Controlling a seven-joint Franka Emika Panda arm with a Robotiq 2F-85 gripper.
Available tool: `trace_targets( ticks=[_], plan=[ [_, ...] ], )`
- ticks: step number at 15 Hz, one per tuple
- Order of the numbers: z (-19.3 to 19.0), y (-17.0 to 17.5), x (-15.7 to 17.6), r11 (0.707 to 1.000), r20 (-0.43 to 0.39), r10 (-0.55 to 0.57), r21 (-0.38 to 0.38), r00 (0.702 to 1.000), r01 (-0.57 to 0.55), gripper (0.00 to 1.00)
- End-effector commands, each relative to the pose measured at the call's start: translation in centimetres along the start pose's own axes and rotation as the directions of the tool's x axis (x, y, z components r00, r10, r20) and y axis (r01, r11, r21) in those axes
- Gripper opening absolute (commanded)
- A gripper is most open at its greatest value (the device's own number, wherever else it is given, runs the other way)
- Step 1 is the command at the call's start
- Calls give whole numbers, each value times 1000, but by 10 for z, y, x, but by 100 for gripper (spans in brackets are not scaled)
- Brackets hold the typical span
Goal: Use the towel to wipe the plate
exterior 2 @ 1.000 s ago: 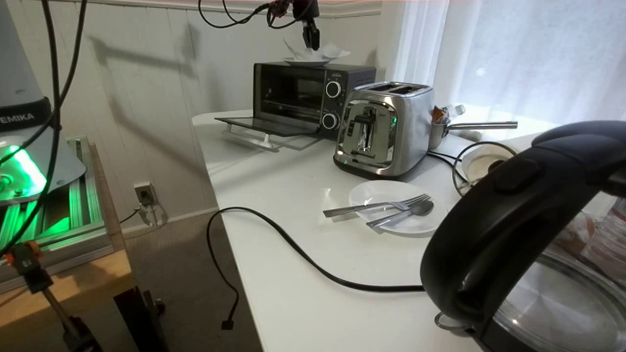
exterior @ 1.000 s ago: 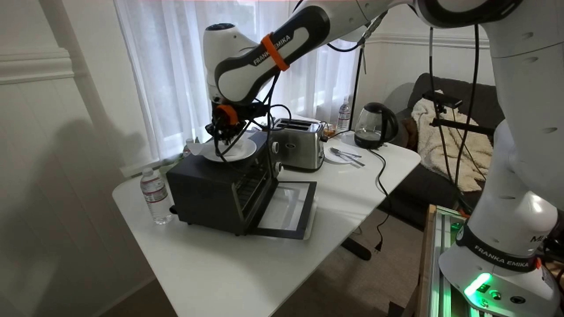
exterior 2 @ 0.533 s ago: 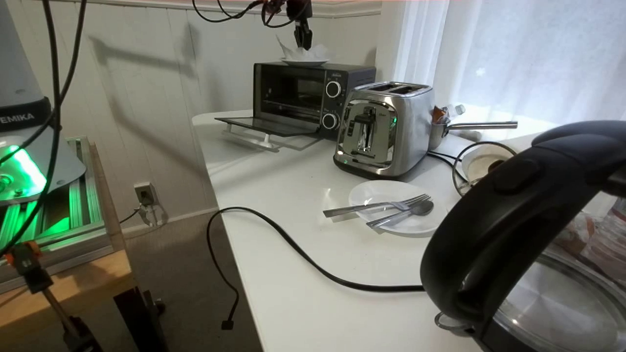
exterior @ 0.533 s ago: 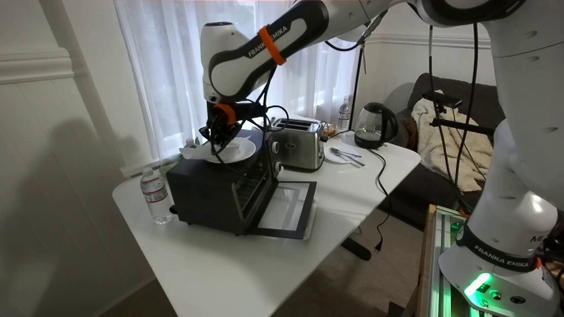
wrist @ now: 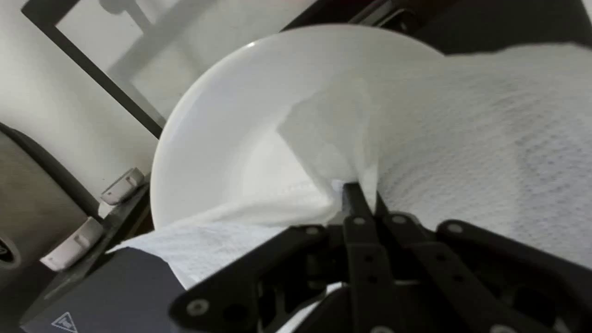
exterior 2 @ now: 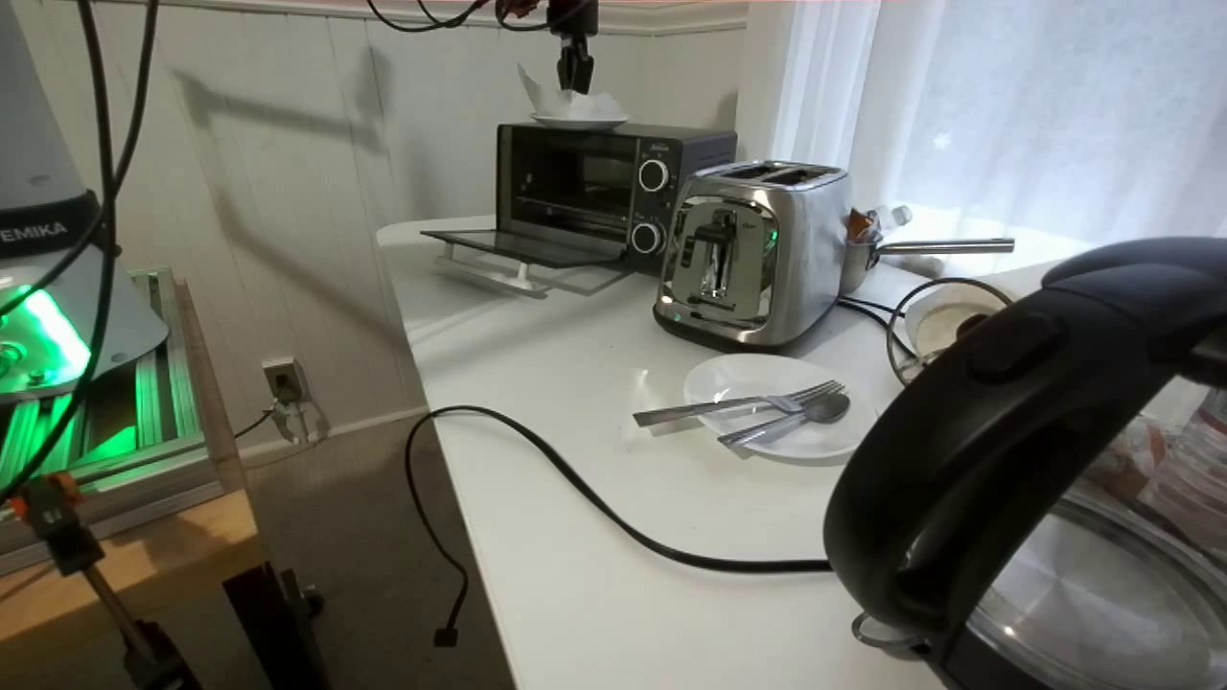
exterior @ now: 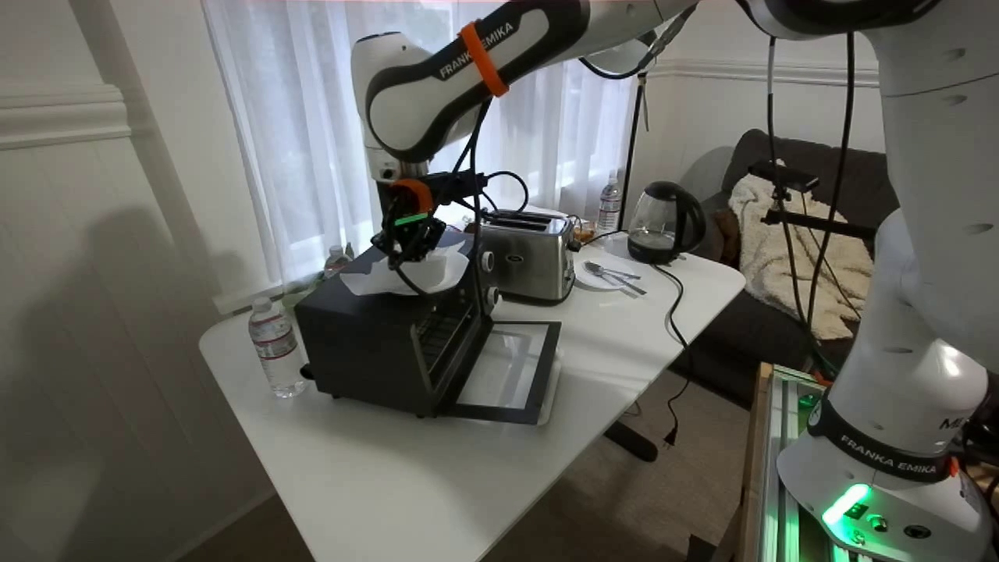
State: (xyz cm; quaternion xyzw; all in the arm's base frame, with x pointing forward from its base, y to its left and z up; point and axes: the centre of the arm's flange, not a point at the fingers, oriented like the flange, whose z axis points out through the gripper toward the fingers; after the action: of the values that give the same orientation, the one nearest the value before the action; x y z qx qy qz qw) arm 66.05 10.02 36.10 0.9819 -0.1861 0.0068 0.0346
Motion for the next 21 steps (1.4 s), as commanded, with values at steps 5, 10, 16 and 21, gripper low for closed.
trace_targets(
  ticks=[5, 10, 16, 21],
  plan=[
    [2, 14, -3, 996, 44, 18, -93, 999, -14, 0],
    [10, 16, 6, 993, -34, 32, -112, 999, -36, 0],
    [16, 13, 24, 993, -165, 76, -77, 983, -89, 0],
    [14, 11, 36, 990, -248, 142, 23, 958, -140, 0]
  ],
)
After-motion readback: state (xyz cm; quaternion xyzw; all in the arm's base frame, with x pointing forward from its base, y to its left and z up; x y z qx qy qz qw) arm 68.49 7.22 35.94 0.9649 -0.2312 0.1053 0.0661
